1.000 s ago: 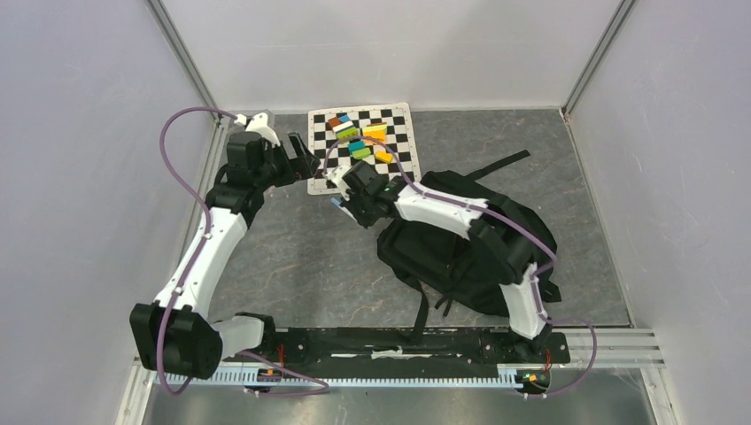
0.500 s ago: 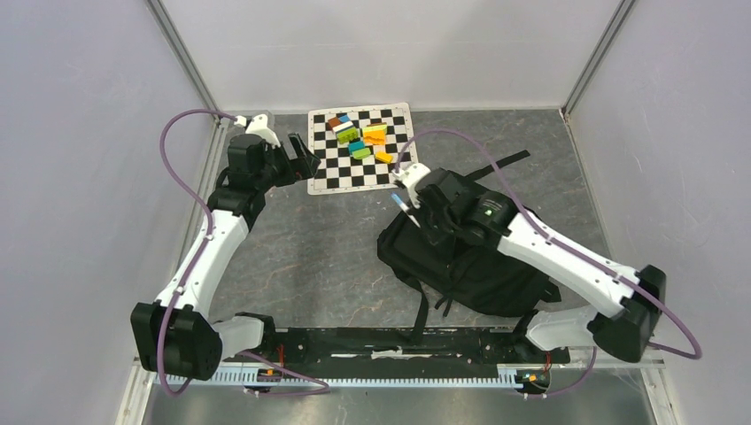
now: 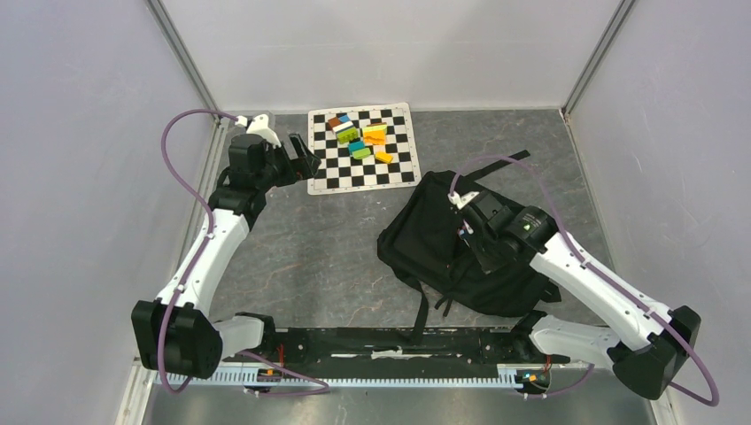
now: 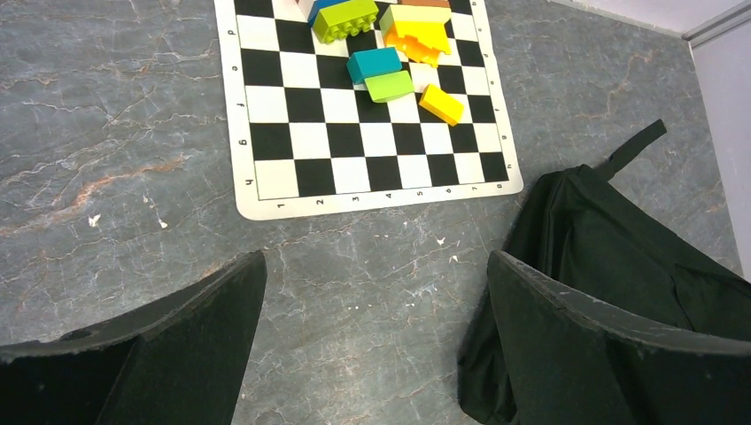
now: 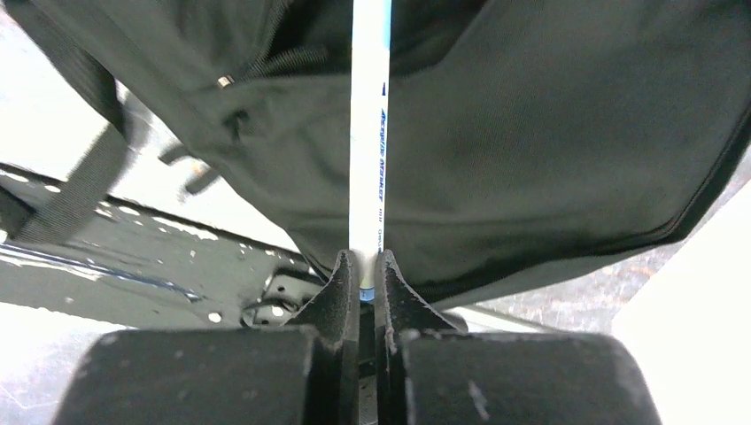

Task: Pack the student bag
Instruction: Place the stationery in the student bag.

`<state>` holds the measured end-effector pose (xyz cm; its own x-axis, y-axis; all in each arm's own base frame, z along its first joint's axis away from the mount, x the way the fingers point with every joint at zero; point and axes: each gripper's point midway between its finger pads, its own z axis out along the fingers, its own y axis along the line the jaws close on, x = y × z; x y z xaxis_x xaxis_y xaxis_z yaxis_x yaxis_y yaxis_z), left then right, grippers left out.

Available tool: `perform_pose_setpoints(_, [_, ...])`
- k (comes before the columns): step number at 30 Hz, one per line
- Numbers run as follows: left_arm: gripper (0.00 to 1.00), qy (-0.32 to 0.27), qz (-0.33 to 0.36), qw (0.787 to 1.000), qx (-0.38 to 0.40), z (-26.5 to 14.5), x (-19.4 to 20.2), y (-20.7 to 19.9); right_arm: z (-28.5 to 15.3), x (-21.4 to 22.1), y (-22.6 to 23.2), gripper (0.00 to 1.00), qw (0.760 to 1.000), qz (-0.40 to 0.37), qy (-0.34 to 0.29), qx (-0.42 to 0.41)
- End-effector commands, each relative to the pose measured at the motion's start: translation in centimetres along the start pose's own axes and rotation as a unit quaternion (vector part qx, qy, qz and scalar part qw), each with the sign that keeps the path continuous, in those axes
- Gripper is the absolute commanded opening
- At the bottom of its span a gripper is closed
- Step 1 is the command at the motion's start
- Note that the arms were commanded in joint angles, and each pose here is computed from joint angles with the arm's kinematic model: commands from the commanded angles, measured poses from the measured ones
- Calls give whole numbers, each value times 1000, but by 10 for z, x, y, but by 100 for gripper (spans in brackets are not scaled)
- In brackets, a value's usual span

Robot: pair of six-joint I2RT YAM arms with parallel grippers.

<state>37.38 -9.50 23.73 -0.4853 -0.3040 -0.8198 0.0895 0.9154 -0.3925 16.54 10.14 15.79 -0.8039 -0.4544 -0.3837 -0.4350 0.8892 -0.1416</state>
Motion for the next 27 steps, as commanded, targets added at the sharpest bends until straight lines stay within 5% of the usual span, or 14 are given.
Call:
perform_pose_setpoints(1, [100, -13, -9, 1000, 1, 1, -8, -3, 8, 30, -4, 0, 999, 2, 53, 10])
perform_pose_setpoints(27, [100, -18, -13, 999, 23, -8, -15, -14, 48, -62, -4, 0, 998, -48, -28, 42])
